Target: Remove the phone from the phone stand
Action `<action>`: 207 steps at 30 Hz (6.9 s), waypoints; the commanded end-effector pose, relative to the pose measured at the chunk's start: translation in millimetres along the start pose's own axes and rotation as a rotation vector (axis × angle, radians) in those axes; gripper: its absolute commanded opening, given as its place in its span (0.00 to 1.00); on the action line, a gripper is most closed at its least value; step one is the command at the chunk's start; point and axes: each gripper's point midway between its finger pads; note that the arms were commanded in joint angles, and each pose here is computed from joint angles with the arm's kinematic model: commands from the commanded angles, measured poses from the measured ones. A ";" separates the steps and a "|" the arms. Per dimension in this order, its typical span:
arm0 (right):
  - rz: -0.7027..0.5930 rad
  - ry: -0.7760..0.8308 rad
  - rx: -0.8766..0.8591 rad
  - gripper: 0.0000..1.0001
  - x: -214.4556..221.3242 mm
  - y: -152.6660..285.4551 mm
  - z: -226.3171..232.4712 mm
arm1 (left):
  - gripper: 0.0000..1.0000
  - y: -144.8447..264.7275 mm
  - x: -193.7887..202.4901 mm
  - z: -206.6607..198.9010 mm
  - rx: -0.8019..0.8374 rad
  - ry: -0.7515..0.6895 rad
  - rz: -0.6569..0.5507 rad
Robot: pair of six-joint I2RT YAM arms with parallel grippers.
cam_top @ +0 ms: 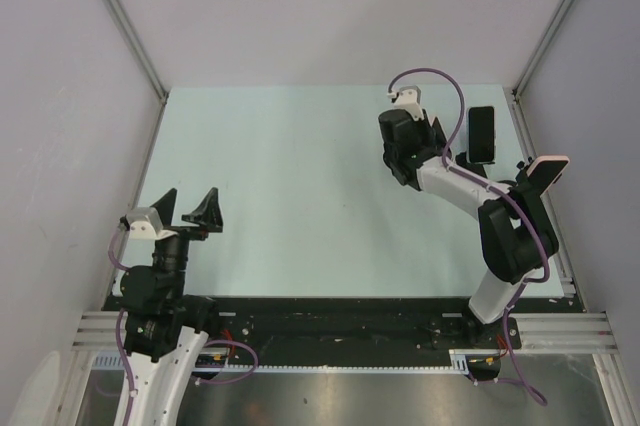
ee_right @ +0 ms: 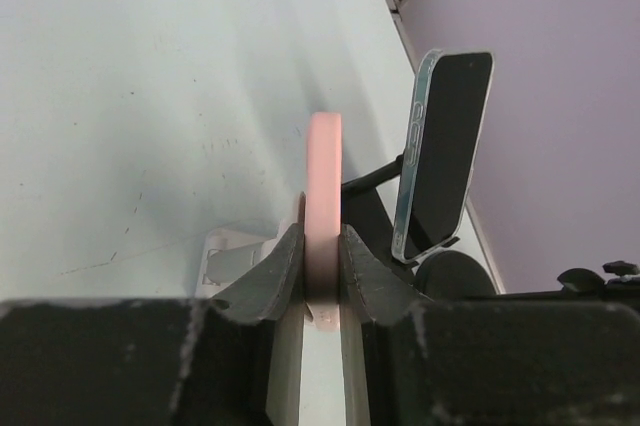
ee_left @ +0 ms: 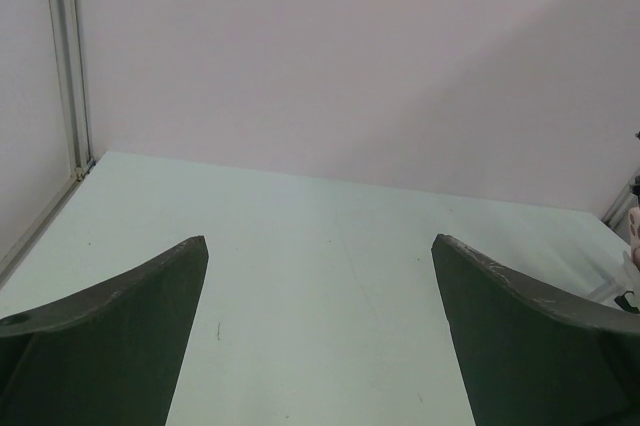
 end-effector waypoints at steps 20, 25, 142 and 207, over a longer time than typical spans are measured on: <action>-0.293 -0.254 -0.203 0.00 -126.9 151.0 -30.6 | 1.00 -57.4 33.8 -92.6 0.229 0.212 0.270; -0.296 -0.372 -0.356 0.00 -130.5 185.5 -24.2 | 1.00 -67.4 47.0 -132.6 0.262 0.186 0.239; -0.435 -0.460 -0.958 1.00 -21.4 232.7 -34.7 | 0.01 -146.4 233.5 207.1 -0.246 0.156 1.170; -0.400 -0.446 -0.971 0.99 -14.1 227.7 -23.1 | 1.00 -107.4 236.7 250.0 -0.703 -0.345 1.287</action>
Point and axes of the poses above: each gripper's point midway between its finger pads, its own y axis back along the fingers, its own z axis along the line the jaws close on, x = y × z, and after that the axes turned 7 degrees about y, right-handed
